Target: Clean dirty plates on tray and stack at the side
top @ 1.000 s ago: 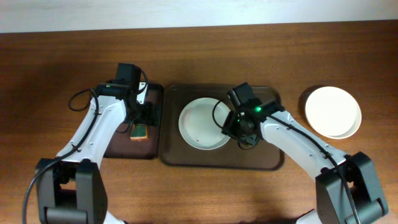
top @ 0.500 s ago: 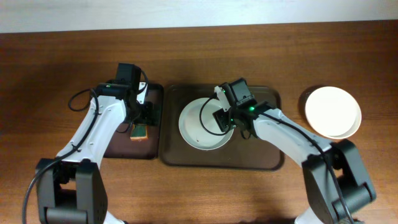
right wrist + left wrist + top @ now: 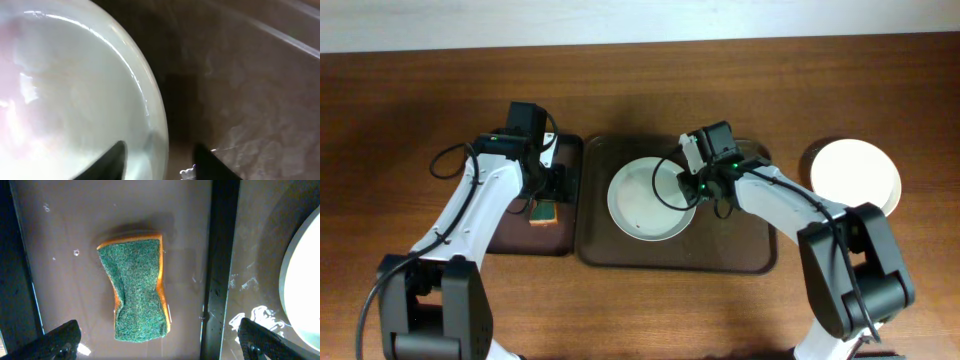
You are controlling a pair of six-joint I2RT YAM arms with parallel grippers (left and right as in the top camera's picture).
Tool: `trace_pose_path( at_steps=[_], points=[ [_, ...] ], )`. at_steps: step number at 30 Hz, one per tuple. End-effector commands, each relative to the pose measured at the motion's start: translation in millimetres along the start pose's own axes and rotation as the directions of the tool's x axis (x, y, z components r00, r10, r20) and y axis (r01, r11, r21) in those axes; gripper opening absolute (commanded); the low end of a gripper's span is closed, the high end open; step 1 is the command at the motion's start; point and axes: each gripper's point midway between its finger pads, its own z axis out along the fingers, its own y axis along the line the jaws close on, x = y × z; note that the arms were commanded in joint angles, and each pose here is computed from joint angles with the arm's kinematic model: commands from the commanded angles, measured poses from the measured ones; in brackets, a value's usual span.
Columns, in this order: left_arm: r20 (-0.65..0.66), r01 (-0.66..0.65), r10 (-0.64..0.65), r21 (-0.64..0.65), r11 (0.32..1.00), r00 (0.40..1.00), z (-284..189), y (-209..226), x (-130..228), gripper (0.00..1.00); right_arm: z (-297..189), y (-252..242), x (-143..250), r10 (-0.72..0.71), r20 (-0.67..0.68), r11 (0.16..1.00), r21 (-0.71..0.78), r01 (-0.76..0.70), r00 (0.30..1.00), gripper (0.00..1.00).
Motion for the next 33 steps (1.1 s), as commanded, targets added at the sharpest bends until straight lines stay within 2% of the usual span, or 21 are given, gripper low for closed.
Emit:
trace_pose_path(
  at_steps=[1, 2, 3, 4, 5, 6, 9, 10, 12, 16, 17, 18, 20, 21, 22, 24, 26, 28, 30, 33],
  points=[
    [0.010, 0.001, -0.001, 0.012, 1.000, 1.000, -4.3, -1.6, -2.1, 0.99, 7.4, 0.8, 6.6, 0.019, -0.027, 1.000, -0.013, -0.019, 0.999, 0.23],
    [0.010, 0.001, -0.001, 0.012, 1.000, 1.000, -4.3, -1.7, -2.1, 0.99, 6.8, 0.3, 6.0, 0.045, -0.024, 0.999, -0.010, -0.045, 0.999, 0.11],
    [0.010, 0.001, -0.001, 0.012, 1.000, 1.000, -4.3, -1.7, -2.1, 0.99, 6.7, -1.6, 6.1, 0.094, -0.025, 0.996, -0.004, -0.094, 0.995, 0.04],
    [0.010, 0.001, -0.001, 0.012, 1.000, 1.000, -4.3, -1.7, -2.1, 0.98, 6.2, -3.7, 7.1, 0.162, -0.029, 0.987, 0.000, -0.162, 0.986, 0.04],
    [0.010, 0.001, -0.001, 0.012, 1.000, 1.000, -4.3, -1.6, -2.1, 0.99, 5.1, -8.8, 11.8, 0.312, -0.044, 0.950, 0.013, -0.312, 0.949, 0.04],
    [0.010, 0.001, -0.001, 0.012, 1.000, 1.000, -4.3, -1.6, -2.1, 0.98, 4.0, -11.9, 17.5, 0.419, -0.062, 0.908, 0.029, -0.418, 0.906, 0.04],
    [0.010, 0.001, -0.001, 0.012, 1.000, 1.000, -4.3, -1.6, -2.2, 0.99, 0.0, -11.2, 45.1, 0.707, -0.137, 0.707, 0.117, -0.698, 0.694, 0.04],
    [0.010, 0.001, -0.001, 0.012, 1.000, 1.000, -4.3, -1.6, -2.1, 0.98, -1.1, -6.8, 50.2, 0.755, -0.160, 0.655, 0.126, -0.745, 0.637, 0.04],
    [0.010, 0.001, -0.001, 0.012, 1.000, 1.000, -4.3, -1.6, -2.2, 0.99, -2.0, 5.8, 50.4, 0.790, -0.207, 0.603, 0.092, -0.792, 0.577, 0.04],
    [0.011, 0.001, -0.001, 0.012, 1.000, 1.000, -4.3, -1.6, -2.4, 0.99, -5.8, 21.4, 56.3, 0.781, -0.290, 0.591, 0.060, -0.804, 0.553, 0.04],
    [0.011, 0.001, -0.001, 0.012, 1.000, 1.000, -4.3, -1.6, -2.4, 0.99, -6.3, 20.7, 58.7, 0.783, -0.293, 0.591, 0.070, -0.804, 0.549, 0.04],
    [0.010, 0.001, -0.002, 0.012, 1.000, 1.000, -4.3, -1.6, -2.3, 0.99, -5.6, 17.2, 58.8, 0.781, -0.278, 0.599, 0.080, -0.797, 0.559, 0.09],
    [0.010, 0.001, -0.001, 0.013, 1.000, 1.000, -4.3, -1.8, -2.2, 0.99, -2.6, 0.3, 54.9, 0.789, -0.197, 0.608, 0.123, -0.784, 0.582, 0.26],
    [0.010, 0.001, -0.001, 0.013, 1.000, 1.000, -4.3, -1.7, -2.2, 0.99, -1.6, -6.0, 52.3, 0.783, -0.164, 0.621, 0.135, -0.772, 0.600, 0.28],
    [0.010, 0.001, -0.001, 0.012, 1.000, 1.000, -4.3, -1.6, -2.2, 0.99, 0.4, -13.3, 42.5, 0.727, -0.120, 0.686, 0.119, -0.718, 0.676, 0.30],
    [0.010, 0.001, -0.001, 0.013, 1.000, 1.000, -4.3, -1.8, -2.3, 0.99, 2.6, -15.6, 28.3, 0.641, -0.082, 0.767, 0.076, -0.637, 0.763, 0.34],
    [0.010, 0.001, -0.001, 0.012, 1.000, 1.000, -4.3, -1.6, -2.2, 1.00, 3.3, -16.2, 20.4, 0.583, -0.060, 0.813, 0.053, -0.580, 0.811, 0.31],
    [0.010, 0.001, -0.001, 0.013, 1.000, 1.000, -4.3, -1.7, -2.3, 1.00, 3.3, -15.5, 22.4, 0.539, -0.070, 0.843, 0.052, -0.536, 0.840, 0.23],
    [0.013, 0.001, -0.001, 0.013, 1.000, 1.000, -4.3, -1.7, -2.9, 1.00, 2.5, -14.7, 31.4, 0.532, -0.103, 0.847, 0.069, -0.528, 0.840, 0.05],
    [0.029, 0.001, -0.001, 0.013, 1.000, 1.000, -2.9, -1.8, -6.7, 0.96, 2.4, -14.1, 32.2, 0.533, -0.107, 0.846, 0.068, -0.529, 0.839, 0.04]
  ],
)
